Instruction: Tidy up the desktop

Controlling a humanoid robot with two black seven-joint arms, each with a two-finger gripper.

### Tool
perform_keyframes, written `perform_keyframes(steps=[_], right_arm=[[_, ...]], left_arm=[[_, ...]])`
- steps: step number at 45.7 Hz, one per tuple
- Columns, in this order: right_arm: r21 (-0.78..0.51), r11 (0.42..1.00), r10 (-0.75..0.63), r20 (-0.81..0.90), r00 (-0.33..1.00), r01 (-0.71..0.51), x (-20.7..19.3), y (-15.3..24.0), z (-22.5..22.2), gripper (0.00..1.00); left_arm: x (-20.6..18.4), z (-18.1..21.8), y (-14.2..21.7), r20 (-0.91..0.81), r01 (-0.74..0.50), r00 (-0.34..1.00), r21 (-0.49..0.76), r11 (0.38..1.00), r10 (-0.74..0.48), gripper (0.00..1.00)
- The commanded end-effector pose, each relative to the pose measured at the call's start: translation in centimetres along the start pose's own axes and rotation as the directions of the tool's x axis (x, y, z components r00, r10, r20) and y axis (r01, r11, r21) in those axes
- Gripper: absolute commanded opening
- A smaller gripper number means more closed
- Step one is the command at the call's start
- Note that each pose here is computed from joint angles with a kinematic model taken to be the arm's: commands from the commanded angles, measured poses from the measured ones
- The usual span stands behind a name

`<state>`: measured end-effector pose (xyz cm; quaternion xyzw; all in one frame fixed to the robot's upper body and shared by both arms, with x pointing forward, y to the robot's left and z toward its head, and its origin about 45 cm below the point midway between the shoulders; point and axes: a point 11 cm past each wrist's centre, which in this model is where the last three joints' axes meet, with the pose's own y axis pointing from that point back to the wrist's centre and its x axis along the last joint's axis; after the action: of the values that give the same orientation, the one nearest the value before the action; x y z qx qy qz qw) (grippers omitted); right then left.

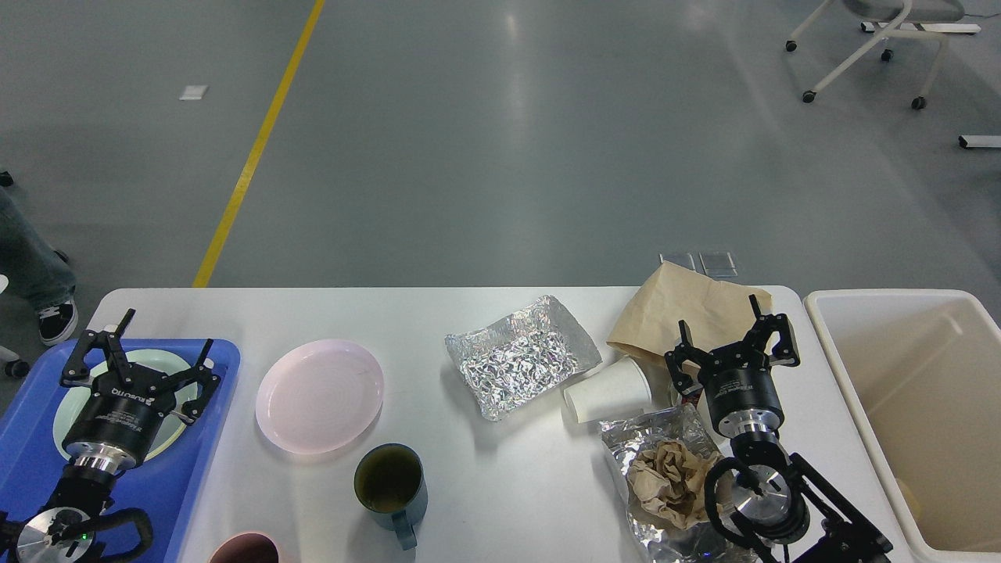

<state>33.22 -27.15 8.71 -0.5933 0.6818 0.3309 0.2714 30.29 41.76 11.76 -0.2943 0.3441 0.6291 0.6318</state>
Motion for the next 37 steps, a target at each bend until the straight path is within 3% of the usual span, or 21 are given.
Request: perform_keyframes(steps=[1, 7, 12, 20, 25, 37], right_arm=[[0.000, 1.000, 0.000, 0.000, 1.000, 0.000, 0.0, 0.0, 0.0, 1.00], [0.000, 1.000, 0.000, 0.000, 1.000, 0.000, 0.0, 0.0, 0.0, 1.00], [0.000, 1.000, 0.000, 0.000, 1.000, 0.000, 0.0, 0.0, 0.0, 1.00], [0.000, 1.000, 0.000, 0.000, 1.000, 0.000, 0.0, 0.0, 0.0, 1.00], [0.000, 1.000, 0.000, 0.000, 1.000, 0.000, 0.0, 0.0, 0.0, 1.00], [0.000, 1.000, 0.000, 0.000, 1.000, 0.000, 0.0, 0.0, 0.0, 1.00]], left_arm=[[0.4, 1.8, 0.3, 0.049, -0.012, 0.999, -0.004, 1.000, 0.012, 0.97], [0.3, 2.2, 0.1, 0.061, -0.006, 0.998, 0.003, 1.000, 0.006, 0.97], [0.3, 5.4, 0.4, 0.151, -0.004, 0.988, 0.009, 1.000, 0.003, 0.97], [-1.2, 9.8, 0.0, 0.437, -0.005, 0.894, 0.224, 0.975, -0.096, 0.97], [-2.1, 13.1, -0.2, 0.650, -0.139, 0.739, 0.402, 0.905, -0.175, 0.97], [-3.4, 15.8, -1.7, 0.817, -0.372, 0.493, 0.509, 0.776, -0.300, 0.97]])
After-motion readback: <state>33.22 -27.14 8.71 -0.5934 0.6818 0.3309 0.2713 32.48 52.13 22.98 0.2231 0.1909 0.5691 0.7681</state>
